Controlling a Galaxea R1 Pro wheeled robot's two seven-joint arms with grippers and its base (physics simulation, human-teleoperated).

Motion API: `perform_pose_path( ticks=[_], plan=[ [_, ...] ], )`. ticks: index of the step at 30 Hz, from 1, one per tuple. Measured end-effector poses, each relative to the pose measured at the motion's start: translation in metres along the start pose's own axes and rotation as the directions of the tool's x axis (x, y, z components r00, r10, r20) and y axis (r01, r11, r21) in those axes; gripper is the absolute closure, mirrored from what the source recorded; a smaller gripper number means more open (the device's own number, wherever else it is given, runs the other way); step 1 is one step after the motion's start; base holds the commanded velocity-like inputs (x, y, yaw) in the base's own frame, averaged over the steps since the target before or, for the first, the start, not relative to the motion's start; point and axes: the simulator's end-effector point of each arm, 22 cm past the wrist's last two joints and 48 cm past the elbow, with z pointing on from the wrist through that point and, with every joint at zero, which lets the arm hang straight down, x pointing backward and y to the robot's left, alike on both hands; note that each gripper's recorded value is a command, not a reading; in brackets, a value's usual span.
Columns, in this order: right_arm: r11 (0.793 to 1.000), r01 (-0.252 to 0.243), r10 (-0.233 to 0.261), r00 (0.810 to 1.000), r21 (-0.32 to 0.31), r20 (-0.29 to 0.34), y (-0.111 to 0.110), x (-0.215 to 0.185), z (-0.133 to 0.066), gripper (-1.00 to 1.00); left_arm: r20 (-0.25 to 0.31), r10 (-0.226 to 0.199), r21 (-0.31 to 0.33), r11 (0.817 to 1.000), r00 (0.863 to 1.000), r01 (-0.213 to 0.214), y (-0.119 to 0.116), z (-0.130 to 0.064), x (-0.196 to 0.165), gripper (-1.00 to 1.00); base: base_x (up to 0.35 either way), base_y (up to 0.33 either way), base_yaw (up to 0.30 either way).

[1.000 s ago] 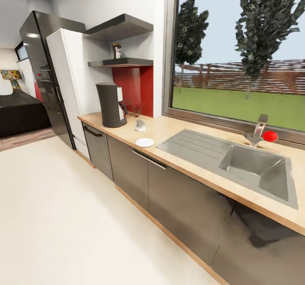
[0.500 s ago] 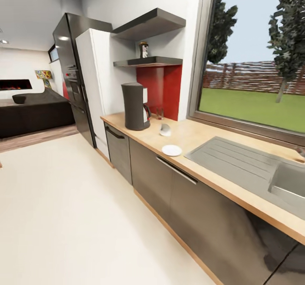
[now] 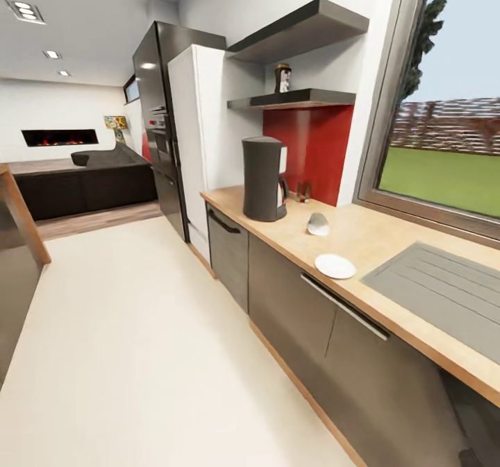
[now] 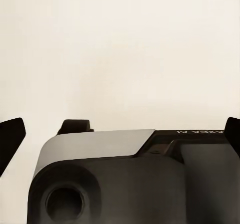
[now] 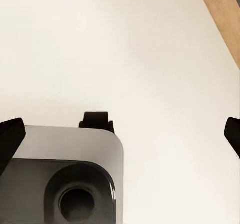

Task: Set up a coffee station on the kitchen countertop: keep the coffee maker on the countertop, move the bottle of coffee from the kitchen shelf to the counter next to the coffee maker, place a paper coffee filter on top of the coffee maker, put the saucer next to the coffee maker with the coffee cup on the saucer, and place the electric kettle next to the coffee maker.

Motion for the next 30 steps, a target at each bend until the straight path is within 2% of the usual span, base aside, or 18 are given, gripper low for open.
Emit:
perform_pose_path(
  ticks=[20, 30],
  plan=[
    [1.0, -0.002, 0.002, 1.0, -0.002, -0.006, -0.0006, 0.0021, -0.0001, -1.0, 0.0, 0.0, 0.0, 1.0, 1.0, 0.0, 0.0, 0.0, 0.0, -1.0, 0.297, 0.155, 0.016],
    [1.0, -0.002, 0.002, 1.0, -0.001, -0.002, 0.0, 0.0008, 0.0, -1.0, 0.0, 0.0, 0.0, 1.0, 1.0, 0.0, 0.0, 0.0, 0.0, -1.0, 0.292, 0.168, 0.197]
  ],
)
